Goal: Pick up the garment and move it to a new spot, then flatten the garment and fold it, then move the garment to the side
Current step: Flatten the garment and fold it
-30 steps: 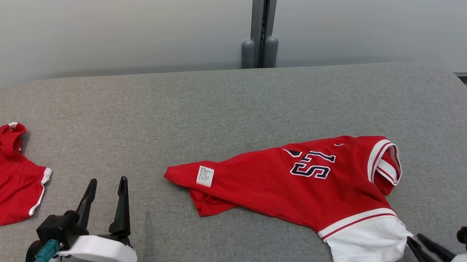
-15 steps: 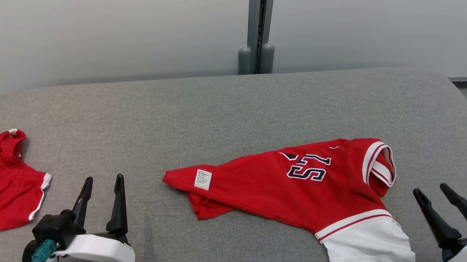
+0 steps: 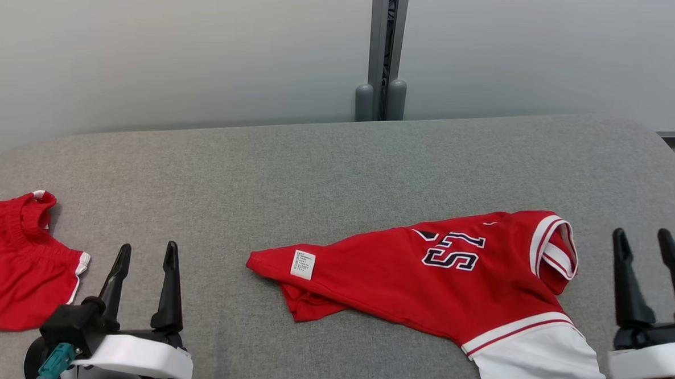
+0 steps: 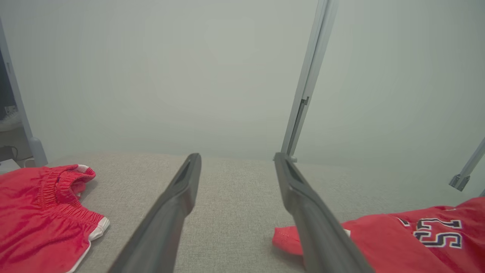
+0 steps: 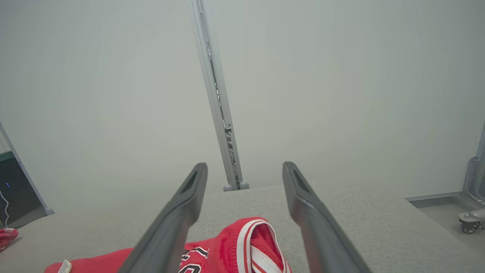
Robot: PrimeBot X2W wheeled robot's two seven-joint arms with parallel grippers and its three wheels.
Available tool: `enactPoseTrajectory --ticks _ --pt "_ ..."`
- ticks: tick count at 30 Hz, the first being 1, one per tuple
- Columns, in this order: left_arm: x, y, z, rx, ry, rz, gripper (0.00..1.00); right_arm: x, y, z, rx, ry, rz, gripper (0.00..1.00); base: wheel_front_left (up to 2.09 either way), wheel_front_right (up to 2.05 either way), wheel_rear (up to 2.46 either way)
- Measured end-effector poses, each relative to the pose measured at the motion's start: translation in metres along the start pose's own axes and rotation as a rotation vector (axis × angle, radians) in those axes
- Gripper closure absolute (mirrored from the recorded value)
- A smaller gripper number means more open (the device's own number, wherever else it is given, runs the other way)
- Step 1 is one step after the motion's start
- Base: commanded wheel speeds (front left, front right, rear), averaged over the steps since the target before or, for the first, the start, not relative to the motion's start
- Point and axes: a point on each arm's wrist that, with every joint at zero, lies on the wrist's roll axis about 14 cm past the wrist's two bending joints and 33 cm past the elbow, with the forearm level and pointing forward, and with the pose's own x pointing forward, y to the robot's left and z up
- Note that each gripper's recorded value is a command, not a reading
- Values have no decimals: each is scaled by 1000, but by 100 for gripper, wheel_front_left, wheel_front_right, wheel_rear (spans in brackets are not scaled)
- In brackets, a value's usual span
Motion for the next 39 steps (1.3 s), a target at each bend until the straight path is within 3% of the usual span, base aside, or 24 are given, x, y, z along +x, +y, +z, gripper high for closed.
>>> enactPoseTrajectory --ticks 15,39 --pt "-12 2 6 -11 -8 21 0 -6 19 -43 -48 75 -28 0 0 0 0" --pt "-6 -12 -4 -37 38 -23 0 -10 10 -38 -67 68 -40 0 0 0 0"
